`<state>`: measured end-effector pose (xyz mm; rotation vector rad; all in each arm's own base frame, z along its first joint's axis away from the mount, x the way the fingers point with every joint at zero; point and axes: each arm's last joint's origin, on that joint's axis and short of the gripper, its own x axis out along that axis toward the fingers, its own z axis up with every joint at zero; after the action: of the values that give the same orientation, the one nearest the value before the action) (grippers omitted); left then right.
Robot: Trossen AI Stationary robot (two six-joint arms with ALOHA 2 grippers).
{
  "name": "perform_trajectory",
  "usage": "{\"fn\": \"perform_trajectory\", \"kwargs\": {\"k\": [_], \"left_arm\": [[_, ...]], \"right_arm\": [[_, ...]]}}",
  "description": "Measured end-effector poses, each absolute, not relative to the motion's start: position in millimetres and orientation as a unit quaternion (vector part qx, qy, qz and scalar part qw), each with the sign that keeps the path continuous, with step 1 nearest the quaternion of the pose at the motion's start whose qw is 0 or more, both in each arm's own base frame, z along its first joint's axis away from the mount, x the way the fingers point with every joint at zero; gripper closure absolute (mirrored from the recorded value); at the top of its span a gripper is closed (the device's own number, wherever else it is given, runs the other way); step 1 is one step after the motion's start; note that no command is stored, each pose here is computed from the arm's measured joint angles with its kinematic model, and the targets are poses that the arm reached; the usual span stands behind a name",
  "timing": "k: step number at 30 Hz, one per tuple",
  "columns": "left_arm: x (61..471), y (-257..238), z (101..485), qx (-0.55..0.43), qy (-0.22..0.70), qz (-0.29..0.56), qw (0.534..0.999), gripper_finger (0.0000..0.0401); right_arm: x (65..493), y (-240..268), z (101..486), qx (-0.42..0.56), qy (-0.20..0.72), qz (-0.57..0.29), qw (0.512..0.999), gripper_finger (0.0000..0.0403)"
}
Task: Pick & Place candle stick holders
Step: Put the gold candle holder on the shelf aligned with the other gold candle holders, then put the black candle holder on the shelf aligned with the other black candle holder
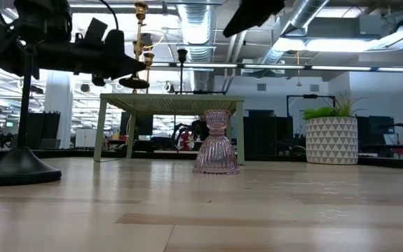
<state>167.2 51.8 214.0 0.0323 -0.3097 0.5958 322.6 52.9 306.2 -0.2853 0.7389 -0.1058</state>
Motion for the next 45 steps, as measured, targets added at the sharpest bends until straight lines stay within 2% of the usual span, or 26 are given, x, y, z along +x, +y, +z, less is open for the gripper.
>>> {"fn": "perform_trajectory", "kwargs": {"k": [12,23,33,40,45], "left_arm": [[181.8,62.3,201.6,0.006,-0.172,0.289,0.942,0.0385],[212.9,71.6,204.1,0.023,-0.155,0.297,0.942,0.0385],[214.3,73.7,201.5,0.030,-0.146,0.324,0.934,0.0383],[213.7,74.4,201.7,0.030,-0.144,0.327,0.934,0.0328],[210.7,73.3,207.1,0.029,-0.159,0.326,0.931,0.0306]], "right_arm": [[283.3,53.2,282.4,-0.093,0.274,-0.097,0.952,0.0403],[283.8,53.5,283.8,-0.092,0.263,-0.105,0.955,0.0403],[283.8,53.3,283.9,-0.096,0.264,-0.104,0.954,0.0403],[283.8,53.3,283.9,-0.096,0.264,-0.104,0.954,0.0403],[283.8,53.3,283.9,-0.097,0.264,-0.103,0.954,0.0403]]}}
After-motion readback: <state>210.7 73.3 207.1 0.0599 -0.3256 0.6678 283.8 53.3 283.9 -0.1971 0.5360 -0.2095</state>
